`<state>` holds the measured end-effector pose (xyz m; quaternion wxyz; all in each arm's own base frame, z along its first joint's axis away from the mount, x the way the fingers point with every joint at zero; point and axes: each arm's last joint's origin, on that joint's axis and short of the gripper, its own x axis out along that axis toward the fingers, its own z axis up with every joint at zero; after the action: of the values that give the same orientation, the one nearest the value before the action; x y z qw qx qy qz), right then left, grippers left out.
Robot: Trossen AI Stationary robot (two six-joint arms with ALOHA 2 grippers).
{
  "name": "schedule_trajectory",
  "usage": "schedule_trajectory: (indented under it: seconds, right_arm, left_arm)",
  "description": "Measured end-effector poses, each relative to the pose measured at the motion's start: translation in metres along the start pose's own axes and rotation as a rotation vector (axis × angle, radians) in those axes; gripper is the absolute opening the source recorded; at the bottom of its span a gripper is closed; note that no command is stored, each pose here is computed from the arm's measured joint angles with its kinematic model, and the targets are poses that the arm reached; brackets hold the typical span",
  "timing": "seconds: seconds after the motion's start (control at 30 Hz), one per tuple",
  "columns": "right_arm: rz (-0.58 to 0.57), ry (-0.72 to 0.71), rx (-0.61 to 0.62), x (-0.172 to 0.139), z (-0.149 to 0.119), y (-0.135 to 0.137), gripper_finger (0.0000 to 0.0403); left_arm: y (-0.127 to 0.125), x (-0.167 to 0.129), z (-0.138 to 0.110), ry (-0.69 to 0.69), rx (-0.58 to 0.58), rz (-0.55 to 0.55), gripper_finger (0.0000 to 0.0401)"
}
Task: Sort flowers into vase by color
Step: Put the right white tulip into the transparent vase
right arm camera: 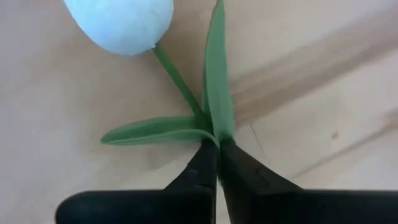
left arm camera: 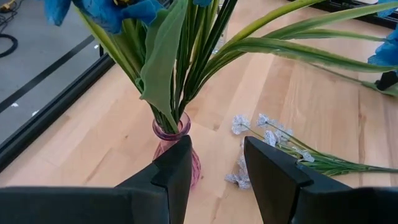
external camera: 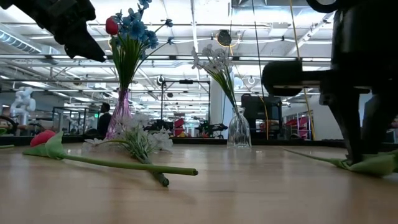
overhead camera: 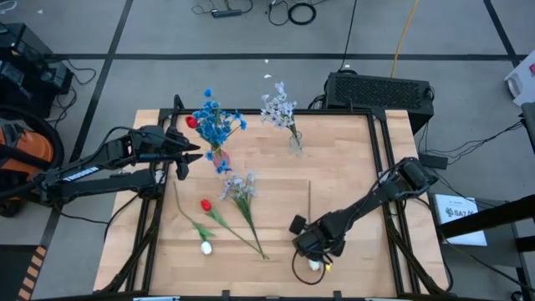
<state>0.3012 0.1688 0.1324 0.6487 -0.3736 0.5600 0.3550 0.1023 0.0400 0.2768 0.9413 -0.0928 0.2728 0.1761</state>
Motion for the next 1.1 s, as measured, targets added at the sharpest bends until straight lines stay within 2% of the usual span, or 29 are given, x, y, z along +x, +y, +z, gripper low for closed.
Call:
schedule_trajectory:
  seconds: [0.23,0.53,0.63,0.87,1.1]
  right_arm:
    - [-0.005,-0.039,0.406,-0.013,-0.011,-0.015,0.0]
    - [-0.132,-0.074,0.912,-0.033,-0.03,-0.037,0.0]
    - [-0.271,-0.153,1.146,-0.045,-0.032,-0.045,0.0]
    - [-0.744,-0.505,1.704,-0.089,-0.04,-0.056,0.0]
    - [-1.147,-0.734,1.905,-0.122,-0.058,-0.051,0.0]
  left_arm:
    - [0.0,0.0,0.0,0.0,0.0,0.0,0.0152]
    - [0.0,0.0,0.0,0.0,0.0,0.0,0.0152]
    - [0.0,0.0,0.0,0.0,0.0,0.0,0.0152]
    - [0.0,0.0,0.0,0.0,-0.001,0.001,0.0152]
    - [0.0,0.0,0.0,0.0,0.0,0.001,0.0152]
